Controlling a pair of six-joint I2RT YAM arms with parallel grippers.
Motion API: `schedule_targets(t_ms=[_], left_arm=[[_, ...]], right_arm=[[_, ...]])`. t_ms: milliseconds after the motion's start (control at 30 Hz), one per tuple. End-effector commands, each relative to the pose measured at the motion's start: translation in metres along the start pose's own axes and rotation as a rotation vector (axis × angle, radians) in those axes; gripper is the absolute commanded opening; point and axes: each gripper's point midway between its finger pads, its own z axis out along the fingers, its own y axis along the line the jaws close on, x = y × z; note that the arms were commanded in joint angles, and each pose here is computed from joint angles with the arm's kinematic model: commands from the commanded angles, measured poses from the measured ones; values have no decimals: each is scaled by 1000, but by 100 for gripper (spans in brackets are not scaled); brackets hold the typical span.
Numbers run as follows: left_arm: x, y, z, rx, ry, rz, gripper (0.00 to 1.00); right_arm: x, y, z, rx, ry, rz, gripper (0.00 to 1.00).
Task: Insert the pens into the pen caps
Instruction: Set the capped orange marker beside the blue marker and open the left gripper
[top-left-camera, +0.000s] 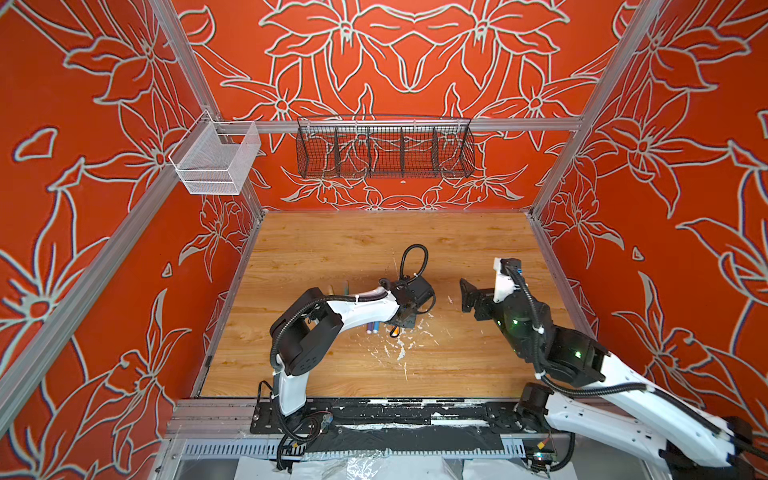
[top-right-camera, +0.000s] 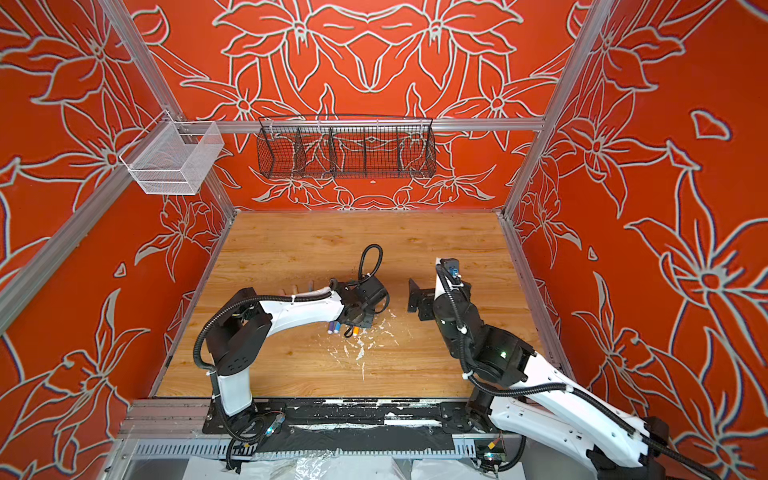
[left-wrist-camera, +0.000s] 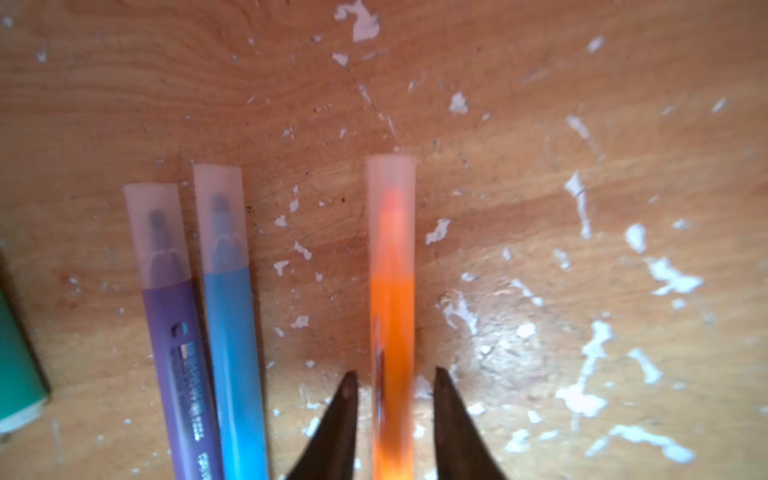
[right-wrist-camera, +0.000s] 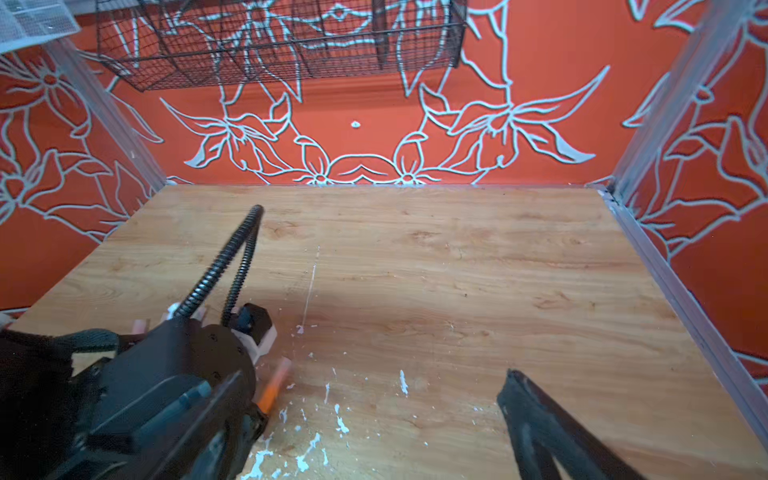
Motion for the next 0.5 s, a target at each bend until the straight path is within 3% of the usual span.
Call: schedule_targets(t_ms=[0, 100, 167, 200, 300, 400, 467], left_arm=[[-20, 0, -36, 66, -41, -3, 42], [-37, 6, -66, 144, -83, -43, 58], [-48, 20, -88, 154, -133, -73, 81], [-54, 29, -98, 142, -162, -85, 87], [-73, 68, -137, 80, -306, -138, 89], [-89, 130, -169, -72, -517, -245, 99], [-98, 156, -178, -114, -660, -198, 98]], right_arm=[[-28, 19, 3, -69, -123, -148, 98], [-30, 6, 16, 46, -172, -226, 98], [-27, -10, 28, 141, -188, -260, 98], [-23, -17, 33, 170, -190, -269, 98], [0, -41, 54, 233, -151, -284, 98], [28, -61, 76, 285, -90, -287, 98], [51, -74, 91, 335, -51, -328, 98]])
